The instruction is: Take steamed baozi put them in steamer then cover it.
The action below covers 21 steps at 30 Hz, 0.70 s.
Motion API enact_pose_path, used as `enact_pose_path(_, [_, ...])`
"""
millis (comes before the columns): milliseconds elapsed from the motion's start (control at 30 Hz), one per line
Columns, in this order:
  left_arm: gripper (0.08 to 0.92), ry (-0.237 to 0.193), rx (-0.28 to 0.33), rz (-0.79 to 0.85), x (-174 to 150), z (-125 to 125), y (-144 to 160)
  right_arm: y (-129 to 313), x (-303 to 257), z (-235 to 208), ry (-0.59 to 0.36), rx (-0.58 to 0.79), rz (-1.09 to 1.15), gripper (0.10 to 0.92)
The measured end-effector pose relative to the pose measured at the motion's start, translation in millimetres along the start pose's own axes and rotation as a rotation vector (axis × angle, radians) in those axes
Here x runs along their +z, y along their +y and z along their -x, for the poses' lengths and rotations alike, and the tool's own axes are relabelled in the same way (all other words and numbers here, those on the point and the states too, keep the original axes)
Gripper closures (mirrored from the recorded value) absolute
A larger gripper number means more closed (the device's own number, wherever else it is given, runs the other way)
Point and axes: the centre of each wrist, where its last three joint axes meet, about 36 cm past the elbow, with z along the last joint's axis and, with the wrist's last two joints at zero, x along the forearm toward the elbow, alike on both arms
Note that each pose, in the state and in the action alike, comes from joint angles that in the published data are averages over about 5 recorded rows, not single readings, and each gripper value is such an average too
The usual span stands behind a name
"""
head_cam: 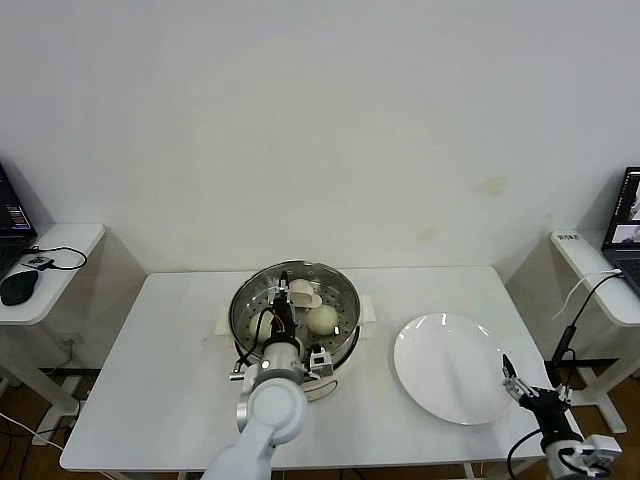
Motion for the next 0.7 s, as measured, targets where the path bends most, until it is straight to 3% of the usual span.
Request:
enact_pose_path(433, [0.237,-0.023,0.006,-0.029,6,-20,9,-1,3,1,0.002,0.005,0.001,0.200])
enact_pose_path(533, [0.188,-0.029,0.013,-0.044,6,-26,12,-1,3,1,0.003,0.006,0.002,0.200])
enact_pose_path(700, [0.177,-0.035,0.022,-0.063,9,-34,18,-1,4,0,0.006,0.007,0.002,0.200])
